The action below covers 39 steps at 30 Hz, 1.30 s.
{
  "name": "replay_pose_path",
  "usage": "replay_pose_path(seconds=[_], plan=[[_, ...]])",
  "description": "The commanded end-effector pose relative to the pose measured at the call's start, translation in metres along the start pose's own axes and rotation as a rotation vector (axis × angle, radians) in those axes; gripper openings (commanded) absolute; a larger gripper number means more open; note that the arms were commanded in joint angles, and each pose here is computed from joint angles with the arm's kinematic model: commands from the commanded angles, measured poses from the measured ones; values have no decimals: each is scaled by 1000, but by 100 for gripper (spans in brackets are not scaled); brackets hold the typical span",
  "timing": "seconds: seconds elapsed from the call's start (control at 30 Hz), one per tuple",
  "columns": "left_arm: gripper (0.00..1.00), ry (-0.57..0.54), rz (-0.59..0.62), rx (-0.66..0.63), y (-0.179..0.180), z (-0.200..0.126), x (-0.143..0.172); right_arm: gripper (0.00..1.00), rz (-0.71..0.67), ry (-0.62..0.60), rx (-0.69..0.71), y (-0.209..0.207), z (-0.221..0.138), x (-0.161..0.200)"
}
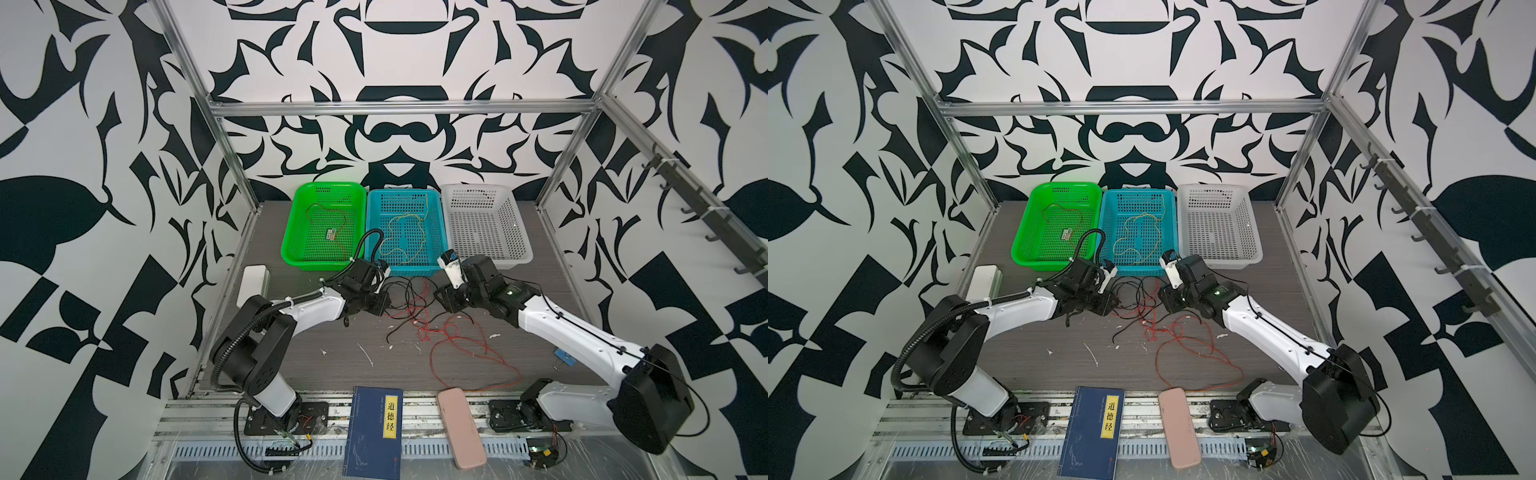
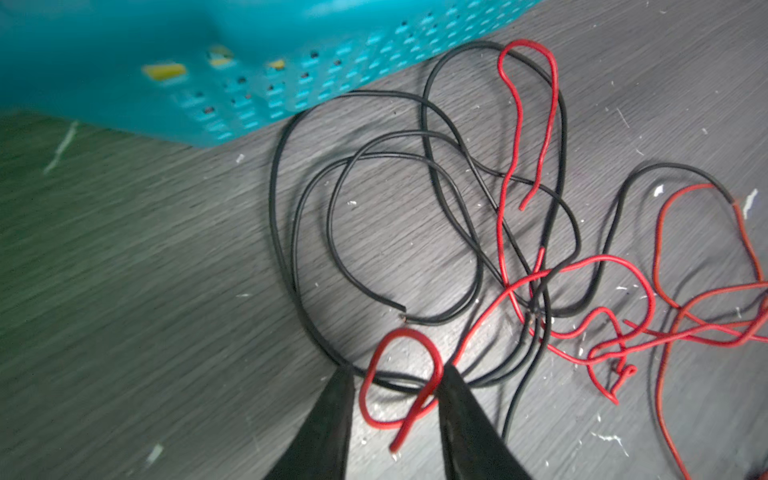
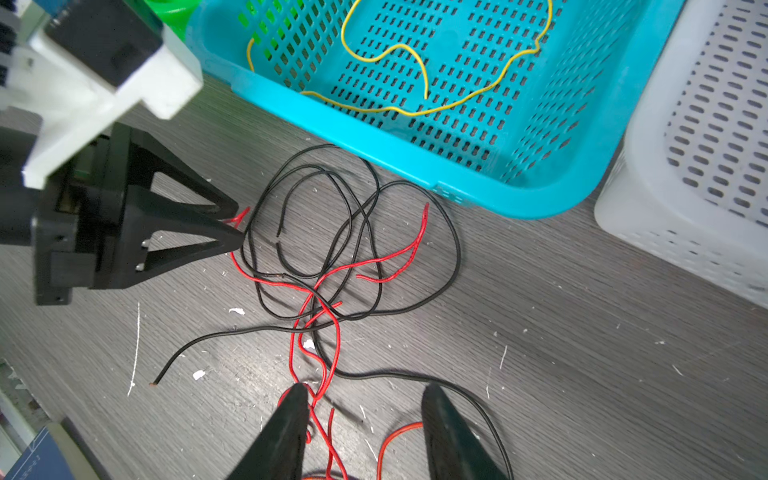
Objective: Untangle and sort cables by color
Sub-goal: Untie the cable.
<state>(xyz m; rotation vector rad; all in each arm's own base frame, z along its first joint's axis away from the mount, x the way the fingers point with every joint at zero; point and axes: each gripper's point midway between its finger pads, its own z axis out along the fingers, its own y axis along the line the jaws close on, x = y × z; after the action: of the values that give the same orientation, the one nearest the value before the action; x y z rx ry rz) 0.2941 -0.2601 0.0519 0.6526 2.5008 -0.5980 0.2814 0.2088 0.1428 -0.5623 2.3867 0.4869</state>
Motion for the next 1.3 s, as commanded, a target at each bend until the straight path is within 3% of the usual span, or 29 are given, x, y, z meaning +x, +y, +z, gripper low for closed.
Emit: replay_pose_path(seconds=[0.0,0.23,0.5,0.97,1.27], plan=[[32,-6,9,23,-3,6,-3,48,3,-45,1,0,-4,-11],[14,27,7,32,-3,18,-3,48,4,-51,0,1,-6,-12],[3,11,13,35,-8,4,-12,48,4,-38,-1,0,-4,-8],[0,-140,117,1,-30,-103,-51,47,-42,-22,-76,14,-4,-9],[0,-230,193,-109,-24,-155,-63,50,-130,-104,-197,40,-33,-27]])
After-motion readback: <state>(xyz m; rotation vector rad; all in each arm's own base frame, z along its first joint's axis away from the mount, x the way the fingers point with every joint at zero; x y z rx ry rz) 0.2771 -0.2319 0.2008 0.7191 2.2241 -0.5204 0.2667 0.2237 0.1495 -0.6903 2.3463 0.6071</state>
